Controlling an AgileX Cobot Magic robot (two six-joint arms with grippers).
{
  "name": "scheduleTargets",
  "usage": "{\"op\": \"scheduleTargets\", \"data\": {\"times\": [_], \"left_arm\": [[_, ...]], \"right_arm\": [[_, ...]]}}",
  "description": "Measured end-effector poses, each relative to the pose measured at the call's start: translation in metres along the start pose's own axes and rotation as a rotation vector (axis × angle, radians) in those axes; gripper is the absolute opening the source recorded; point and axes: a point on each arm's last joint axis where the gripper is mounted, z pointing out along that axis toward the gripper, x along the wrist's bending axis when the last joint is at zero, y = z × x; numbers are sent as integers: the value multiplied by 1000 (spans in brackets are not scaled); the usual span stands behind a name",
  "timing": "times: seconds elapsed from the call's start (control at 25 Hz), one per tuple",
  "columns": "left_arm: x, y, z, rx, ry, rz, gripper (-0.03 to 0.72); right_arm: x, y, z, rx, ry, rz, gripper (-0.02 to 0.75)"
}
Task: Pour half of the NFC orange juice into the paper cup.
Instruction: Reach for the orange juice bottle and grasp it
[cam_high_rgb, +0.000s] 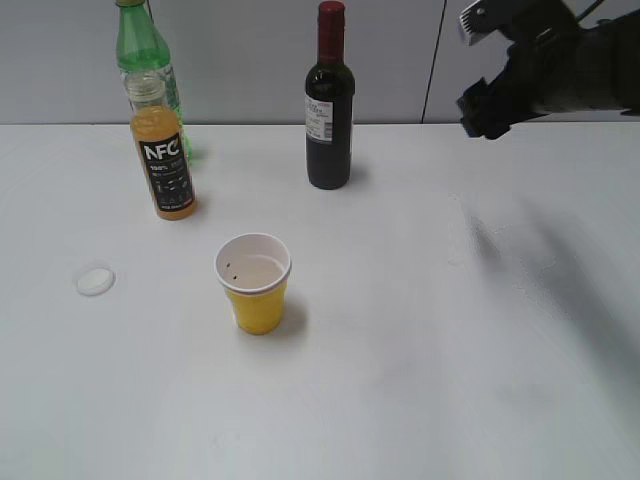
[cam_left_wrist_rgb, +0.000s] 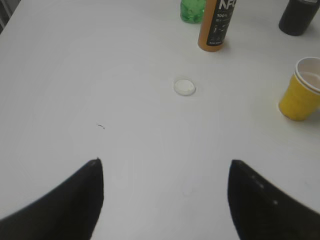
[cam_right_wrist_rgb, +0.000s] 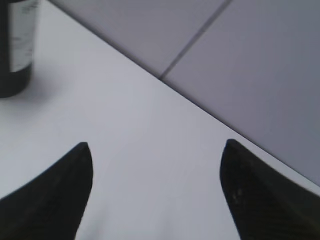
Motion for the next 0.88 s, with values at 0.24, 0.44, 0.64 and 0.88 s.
{"op": "scheduleTargets", "data": {"times": [0.24,0.44,0.64,0.88], "left_arm": [[0,0,0,0,0,0,590],[0,0,0,0,0,0,590],[0,0,0,0,0,0,590],[0,0,0,0,0,0,590]], "right_arm": [[-35,-6,-15,267,-246,147,591],[-73,-1,-25,427,-203,406,591],[-98,17,-46,501,-86,518,591],[-98,26,-70,665,24,472,591]]}}
